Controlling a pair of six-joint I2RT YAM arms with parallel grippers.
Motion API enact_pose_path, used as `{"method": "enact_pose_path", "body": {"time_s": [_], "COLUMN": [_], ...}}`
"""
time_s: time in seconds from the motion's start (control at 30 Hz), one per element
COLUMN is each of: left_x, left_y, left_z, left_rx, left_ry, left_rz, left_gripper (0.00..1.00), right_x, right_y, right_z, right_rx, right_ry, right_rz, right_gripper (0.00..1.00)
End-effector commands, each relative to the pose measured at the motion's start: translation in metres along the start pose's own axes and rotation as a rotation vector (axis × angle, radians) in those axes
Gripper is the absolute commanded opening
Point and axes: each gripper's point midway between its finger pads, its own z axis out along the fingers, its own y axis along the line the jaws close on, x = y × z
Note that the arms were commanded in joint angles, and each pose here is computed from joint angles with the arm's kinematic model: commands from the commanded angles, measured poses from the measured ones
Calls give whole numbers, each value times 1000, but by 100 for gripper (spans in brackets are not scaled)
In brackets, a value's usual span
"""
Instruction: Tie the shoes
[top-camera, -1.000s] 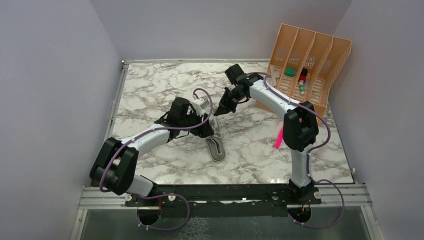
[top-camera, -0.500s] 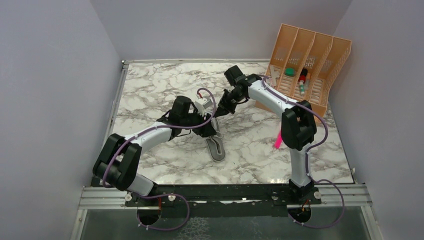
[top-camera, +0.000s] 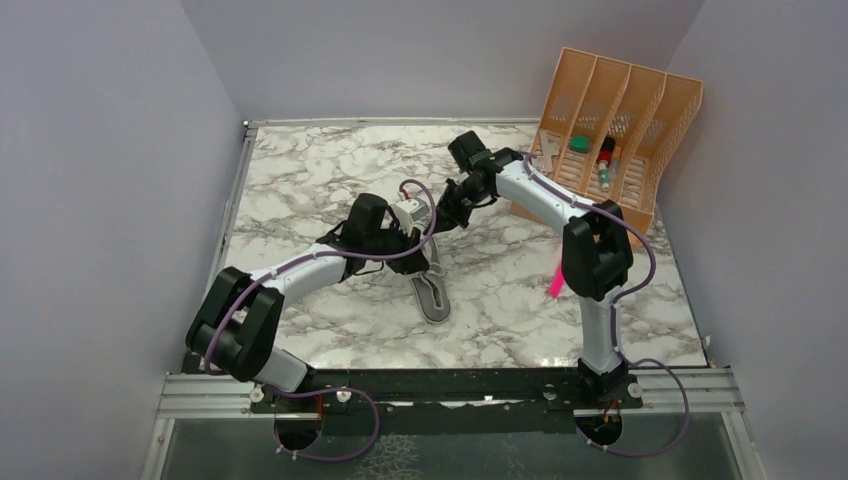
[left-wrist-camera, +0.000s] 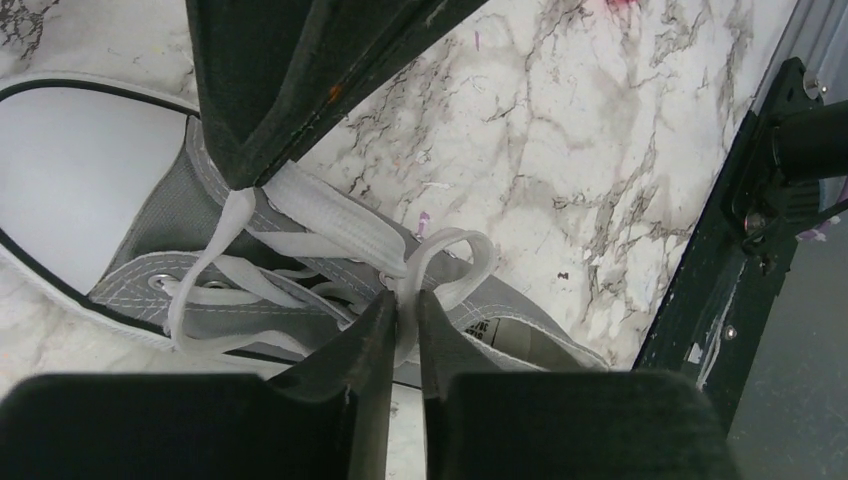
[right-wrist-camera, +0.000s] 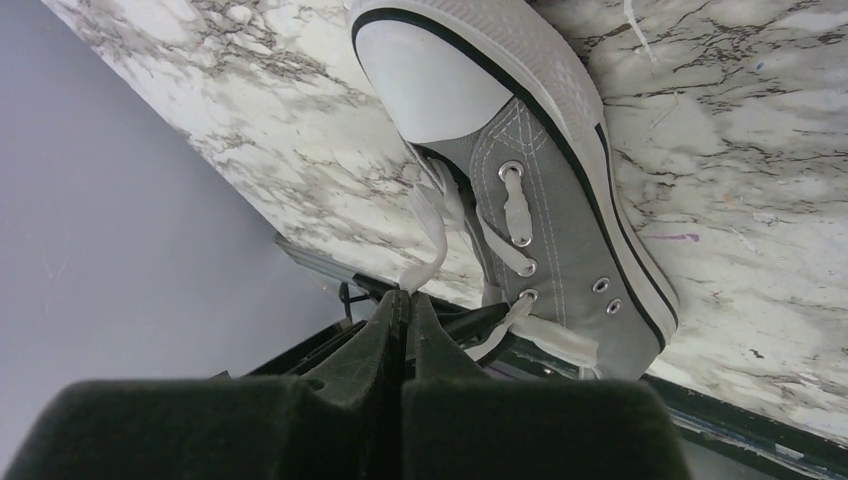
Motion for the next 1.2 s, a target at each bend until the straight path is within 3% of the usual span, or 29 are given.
{"method": "enact_pose_path", "body": {"time_s": [0.0,0.23,0.63,1.17], "left_x": [-16,-16,-17,-13], "left_y": [-3,-17,-19,-17], "left_z": [-11,-19,-20,-24], "left_rx": [-37,-15,-19,-41], "left_ry": [-46,-65,-72,-84], "left_rz": [58,55,63,65], "left_gripper": [10,4,3,3], "right_x": [7,14,45,54], "right_y": [4,6,7,5], "right_z": [0,2,4,-17], "right_rx": [-26,-42,-36,-3], "right_ry": [54,89,205,212], "right_rz": [29,61,168,300], "right_gripper": [1,1,1,1]}}
